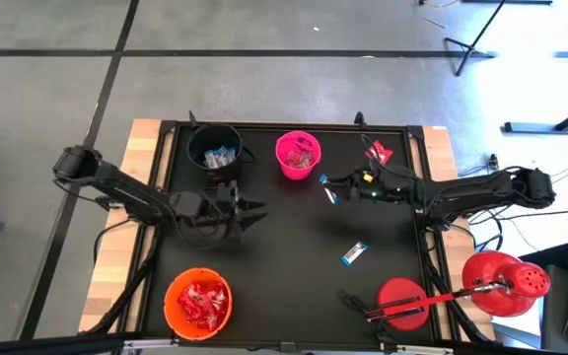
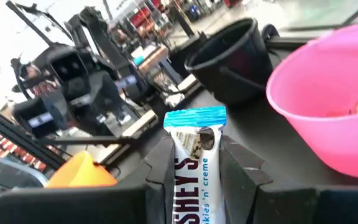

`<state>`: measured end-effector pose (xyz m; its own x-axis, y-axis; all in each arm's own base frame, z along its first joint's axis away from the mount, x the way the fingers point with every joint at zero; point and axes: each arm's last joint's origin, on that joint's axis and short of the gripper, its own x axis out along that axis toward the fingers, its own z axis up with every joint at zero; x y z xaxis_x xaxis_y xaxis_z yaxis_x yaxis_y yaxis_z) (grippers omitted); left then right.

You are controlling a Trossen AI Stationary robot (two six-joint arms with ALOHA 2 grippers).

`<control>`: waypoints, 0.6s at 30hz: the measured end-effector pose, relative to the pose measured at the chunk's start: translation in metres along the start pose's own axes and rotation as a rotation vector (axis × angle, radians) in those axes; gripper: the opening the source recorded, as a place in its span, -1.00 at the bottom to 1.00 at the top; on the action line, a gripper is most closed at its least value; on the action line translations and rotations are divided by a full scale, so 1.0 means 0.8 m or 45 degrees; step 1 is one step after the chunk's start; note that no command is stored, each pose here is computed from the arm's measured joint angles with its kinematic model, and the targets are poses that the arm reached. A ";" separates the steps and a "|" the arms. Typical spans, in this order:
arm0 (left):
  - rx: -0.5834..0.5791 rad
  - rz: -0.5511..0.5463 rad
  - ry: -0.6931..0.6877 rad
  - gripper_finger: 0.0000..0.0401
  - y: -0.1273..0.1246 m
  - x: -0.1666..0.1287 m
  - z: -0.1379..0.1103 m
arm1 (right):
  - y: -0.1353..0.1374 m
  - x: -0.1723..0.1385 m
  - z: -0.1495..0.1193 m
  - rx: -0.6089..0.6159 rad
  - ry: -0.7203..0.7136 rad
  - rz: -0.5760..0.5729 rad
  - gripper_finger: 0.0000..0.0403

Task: Organize candy in baskets
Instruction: Put the white chocolate bar into the black bucket

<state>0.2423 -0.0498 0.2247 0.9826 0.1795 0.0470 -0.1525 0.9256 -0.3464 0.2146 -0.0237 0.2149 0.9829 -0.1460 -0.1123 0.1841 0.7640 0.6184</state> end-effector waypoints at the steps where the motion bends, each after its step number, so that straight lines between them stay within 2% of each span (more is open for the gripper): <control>1: -0.005 0.000 -0.014 -0.30 0.000 0.003 -0.003 | 0.002 0.000 0.000 -0.001 -0.014 0.004 -0.56; 7: -0.024 -0.042 -0.045 -0.29 0.000 0.016 -0.022 | 0.012 0.006 -0.003 0.001 -0.079 0.066 -0.56; 12: -0.081 -0.114 0.003 -0.16 0.000 0.036 -0.027 | 0.021 0.026 0.000 -0.009 -0.066 0.070 -0.56; 15: -0.096 -0.145 0.038 -0.06 -0.004 0.055 -0.028 | 0.034 0.046 0.004 -0.075 -0.047 0.095 -0.56; 18: -0.102 -0.106 0.082 -0.01 -0.002 0.072 -0.032 | 0.051 0.068 0.007 -0.157 -0.012 0.120 -0.56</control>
<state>0.3015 -0.0498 0.2045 0.9967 0.0788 0.0193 -0.0636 0.9065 -0.4174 0.2752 -0.0039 0.2382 0.9958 -0.0757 -0.0507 0.0911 0.8458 0.5256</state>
